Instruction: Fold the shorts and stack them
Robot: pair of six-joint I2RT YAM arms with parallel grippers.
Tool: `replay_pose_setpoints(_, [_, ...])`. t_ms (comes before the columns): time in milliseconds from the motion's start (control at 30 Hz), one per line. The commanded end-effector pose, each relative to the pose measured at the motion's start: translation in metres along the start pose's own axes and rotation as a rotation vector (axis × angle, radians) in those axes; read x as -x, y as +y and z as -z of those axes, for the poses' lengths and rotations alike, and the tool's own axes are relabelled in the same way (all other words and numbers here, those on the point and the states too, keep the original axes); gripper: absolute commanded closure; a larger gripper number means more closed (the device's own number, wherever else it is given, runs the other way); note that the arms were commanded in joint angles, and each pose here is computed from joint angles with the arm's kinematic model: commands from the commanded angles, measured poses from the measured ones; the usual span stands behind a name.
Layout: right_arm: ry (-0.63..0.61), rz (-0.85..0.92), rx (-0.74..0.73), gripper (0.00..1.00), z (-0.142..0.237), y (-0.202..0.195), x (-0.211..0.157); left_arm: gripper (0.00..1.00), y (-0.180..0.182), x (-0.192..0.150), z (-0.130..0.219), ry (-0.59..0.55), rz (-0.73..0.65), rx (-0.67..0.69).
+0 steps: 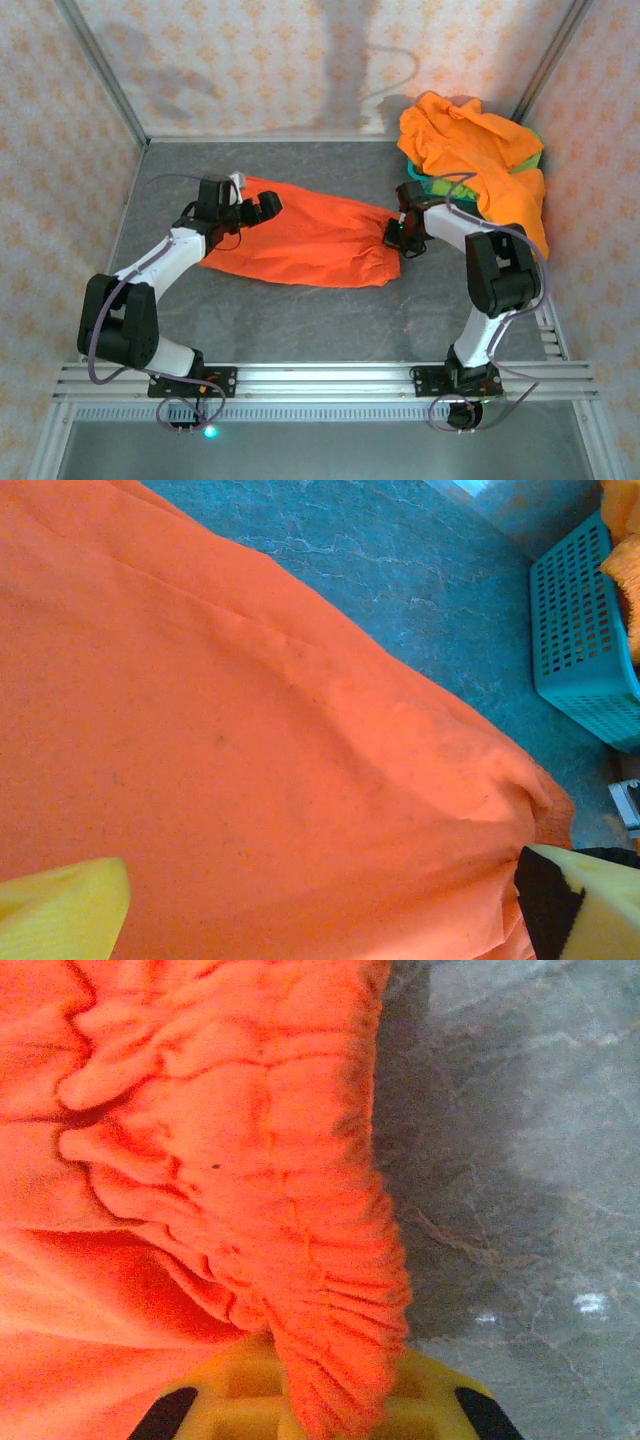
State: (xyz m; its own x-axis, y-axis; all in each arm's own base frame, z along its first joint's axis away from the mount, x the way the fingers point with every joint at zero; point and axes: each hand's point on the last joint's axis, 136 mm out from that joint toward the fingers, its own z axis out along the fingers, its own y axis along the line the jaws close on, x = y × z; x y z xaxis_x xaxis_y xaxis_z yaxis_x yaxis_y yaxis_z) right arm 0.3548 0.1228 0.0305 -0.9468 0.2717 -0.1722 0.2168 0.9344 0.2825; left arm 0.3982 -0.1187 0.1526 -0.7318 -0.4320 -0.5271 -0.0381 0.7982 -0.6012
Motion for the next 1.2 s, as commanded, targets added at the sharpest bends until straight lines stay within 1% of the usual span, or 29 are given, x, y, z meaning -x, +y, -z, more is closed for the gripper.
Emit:
replay_pose_setpoints(0, [0.004,0.045,-0.131,1.0,-0.004,-0.021,-0.001,0.0,-0.002,0.002,0.01,-0.032,-0.043,0.014])
replay_pose_setpoints(133, [-0.039,0.102,-0.181,1.0,0.02,-0.021,0.008,0.0,-0.002,0.004,0.014,-0.042,-0.053,0.025])
replay_pose_setpoints(367, [-0.152,0.215,-0.28,1.0,0.08,-0.013,0.024,0.0,0.0,0.001,0.015,-0.037,-0.054,0.031])
replay_pose_setpoints(600, [-0.202,0.316,-0.369,1.0,0.128,-0.01,0.031,0.0,-0.002,0.003,0.021,-0.05,-0.058,0.032])
replay_pose_setpoints(867, [-0.239,0.42,-0.508,1.0,0.175,-0.021,0.039,0.0,-0.005,0.003,0.025,-0.047,-0.065,0.021])
replay_pose_setpoints(967, [-0.253,0.447,-0.553,1.0,0.189,-0.024,0.043,0.0,-0.009,0.001,0.023,-0.03,-0.067,0.007])
replay_pose_setpoints(1000, [-0.257,0.452,-0.56,1.0,0.192,-0.025,0.044,0.03,-0.01,-0.001,0.021,-0.017,-0.067,0.003])
replay_pose_setpoints(1100, [-0.269,0.459,-0.558,1.0,0.198,-0.022,0.048,0.19,-0.017,-0.009,0.008,0.043,-0.068,-0.019])
replay_pose_setpoints(1133, [-0.271,0.461,-0.557,1.0,0.198,-0.02,0.049,0.29,-0.02,-0.013,0.002,0.065,-0.071,-0.026])
replay_pose_setpoints(1167, [-0.274,0.463,-0.555,1.0,0.199,-0.019,0.05,0.42,-0.023,-0.018,-0.004,0.089,-0.075,-0.028])
